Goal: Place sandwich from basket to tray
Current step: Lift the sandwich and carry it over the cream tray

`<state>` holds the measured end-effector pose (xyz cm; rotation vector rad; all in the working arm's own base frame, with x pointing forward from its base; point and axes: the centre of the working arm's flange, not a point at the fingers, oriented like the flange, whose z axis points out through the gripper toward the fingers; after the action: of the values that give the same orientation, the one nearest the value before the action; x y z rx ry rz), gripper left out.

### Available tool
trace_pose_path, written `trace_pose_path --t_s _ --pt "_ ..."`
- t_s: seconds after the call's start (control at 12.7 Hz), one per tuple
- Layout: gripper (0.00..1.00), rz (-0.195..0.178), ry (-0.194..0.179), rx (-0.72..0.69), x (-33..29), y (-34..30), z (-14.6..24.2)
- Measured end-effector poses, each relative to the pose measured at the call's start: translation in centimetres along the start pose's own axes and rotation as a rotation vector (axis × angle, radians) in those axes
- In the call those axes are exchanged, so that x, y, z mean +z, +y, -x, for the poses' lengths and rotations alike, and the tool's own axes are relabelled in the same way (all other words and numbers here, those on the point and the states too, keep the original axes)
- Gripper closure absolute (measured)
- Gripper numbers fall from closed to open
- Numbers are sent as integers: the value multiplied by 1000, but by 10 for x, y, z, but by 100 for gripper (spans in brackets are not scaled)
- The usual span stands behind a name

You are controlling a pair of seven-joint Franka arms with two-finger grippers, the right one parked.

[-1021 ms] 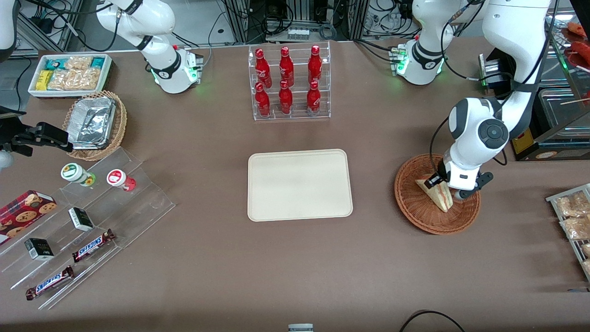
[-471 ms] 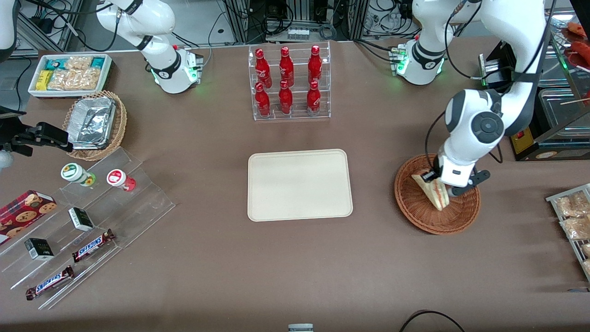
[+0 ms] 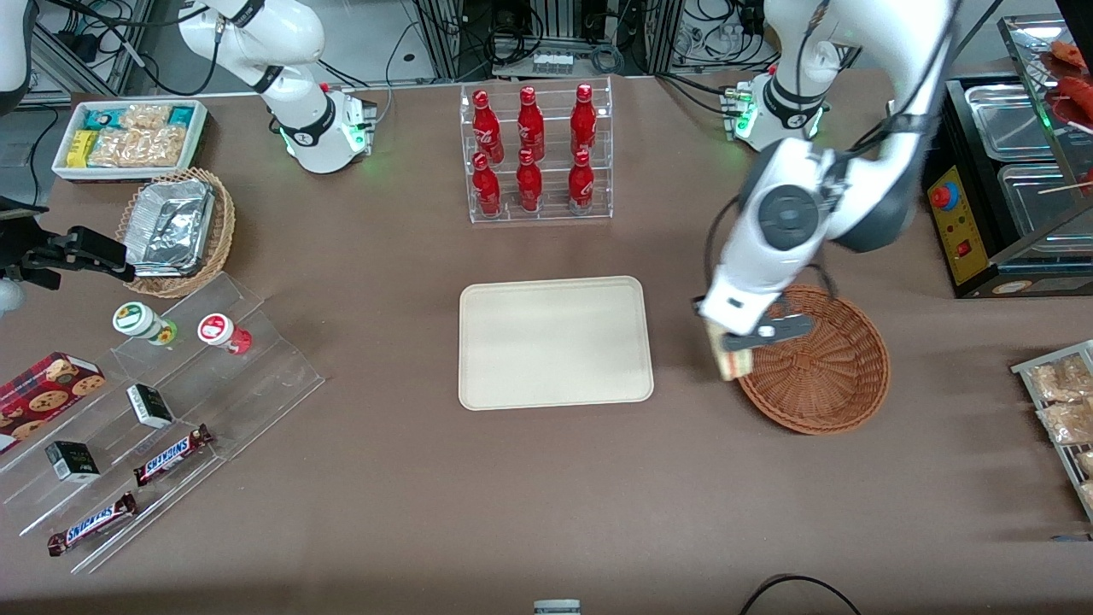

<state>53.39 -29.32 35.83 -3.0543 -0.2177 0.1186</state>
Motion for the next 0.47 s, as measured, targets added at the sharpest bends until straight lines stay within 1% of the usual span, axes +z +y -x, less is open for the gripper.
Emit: trace_pose_path --t_s 0.24,0.47 --pt "85 25 -31 80 24 79 8" --pt "85 43 -82 126 43 142 14"
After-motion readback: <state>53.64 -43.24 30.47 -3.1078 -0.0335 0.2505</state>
